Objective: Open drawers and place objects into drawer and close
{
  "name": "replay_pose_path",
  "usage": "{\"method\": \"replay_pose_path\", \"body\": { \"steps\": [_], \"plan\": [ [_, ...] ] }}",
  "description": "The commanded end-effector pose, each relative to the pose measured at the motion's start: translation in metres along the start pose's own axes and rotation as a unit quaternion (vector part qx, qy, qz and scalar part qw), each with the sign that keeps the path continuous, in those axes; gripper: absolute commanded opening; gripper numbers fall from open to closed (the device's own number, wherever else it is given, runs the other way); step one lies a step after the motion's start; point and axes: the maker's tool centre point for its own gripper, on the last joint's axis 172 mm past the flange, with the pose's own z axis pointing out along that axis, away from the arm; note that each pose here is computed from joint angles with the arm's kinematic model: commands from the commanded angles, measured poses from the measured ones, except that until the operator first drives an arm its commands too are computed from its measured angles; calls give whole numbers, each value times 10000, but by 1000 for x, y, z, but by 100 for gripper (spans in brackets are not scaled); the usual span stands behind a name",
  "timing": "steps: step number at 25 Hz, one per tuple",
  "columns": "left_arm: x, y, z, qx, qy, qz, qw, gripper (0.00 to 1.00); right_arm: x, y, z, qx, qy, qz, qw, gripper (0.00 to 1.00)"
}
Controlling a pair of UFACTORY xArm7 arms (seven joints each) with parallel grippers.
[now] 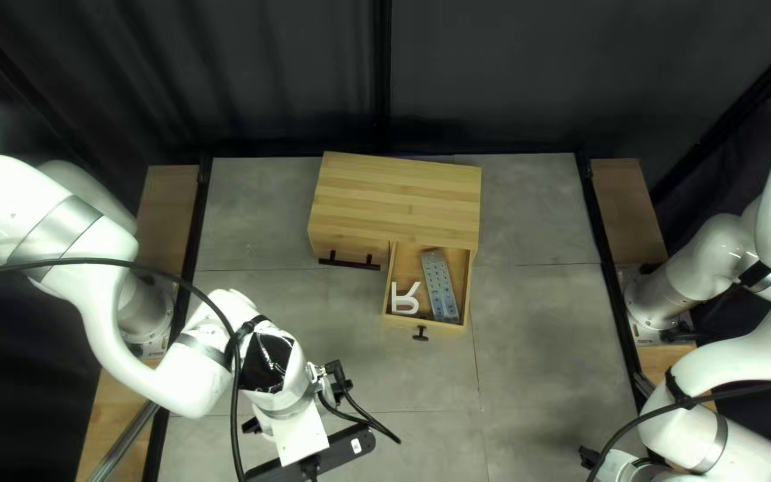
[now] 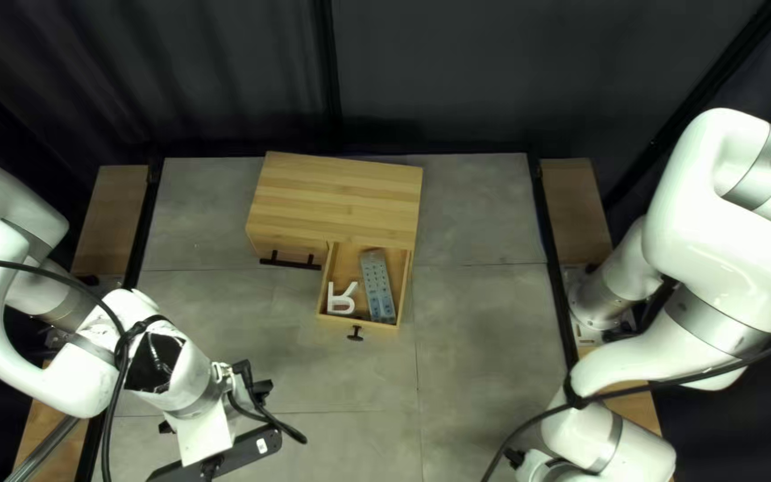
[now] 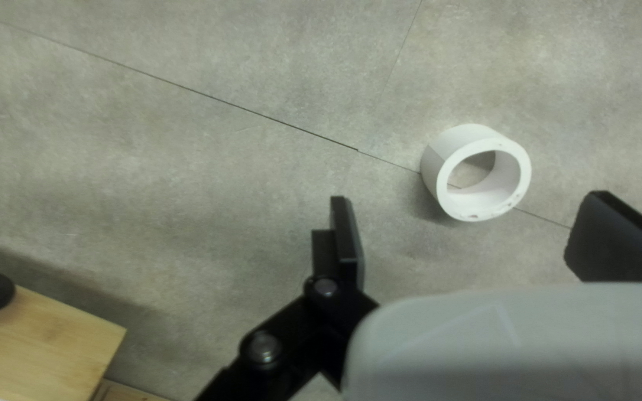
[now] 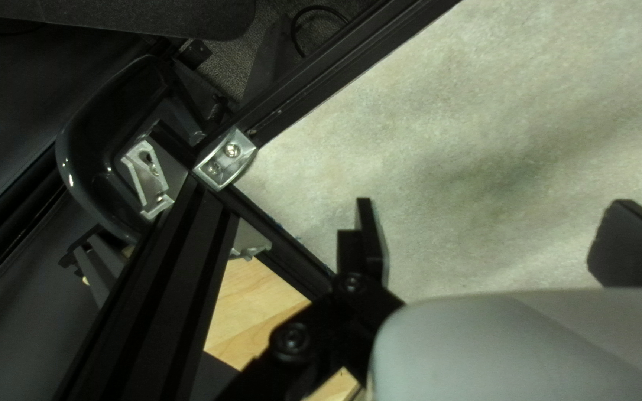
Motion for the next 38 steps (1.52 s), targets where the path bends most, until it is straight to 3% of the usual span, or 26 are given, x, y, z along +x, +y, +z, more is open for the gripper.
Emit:
{"method": "replay_pose_path", "body": {
  "steps": [1,8,18,38],
  "plan": [
    [-1,12,21,-52,59,-75,9999,100,0,0,0,0,0,0,10000,100],
    [-12,13,32,126,-3,-319,9994,100,0,0,0,0,0,0,10000,100],
    [-15,-6,34,363,-82,-156,9992,100,0,0,0,0,0,0,10000,100],
    [-15,-6,34,363,-82,-156,9992,100,0,0,0,0,0,0,10000,100]
  ]
}}
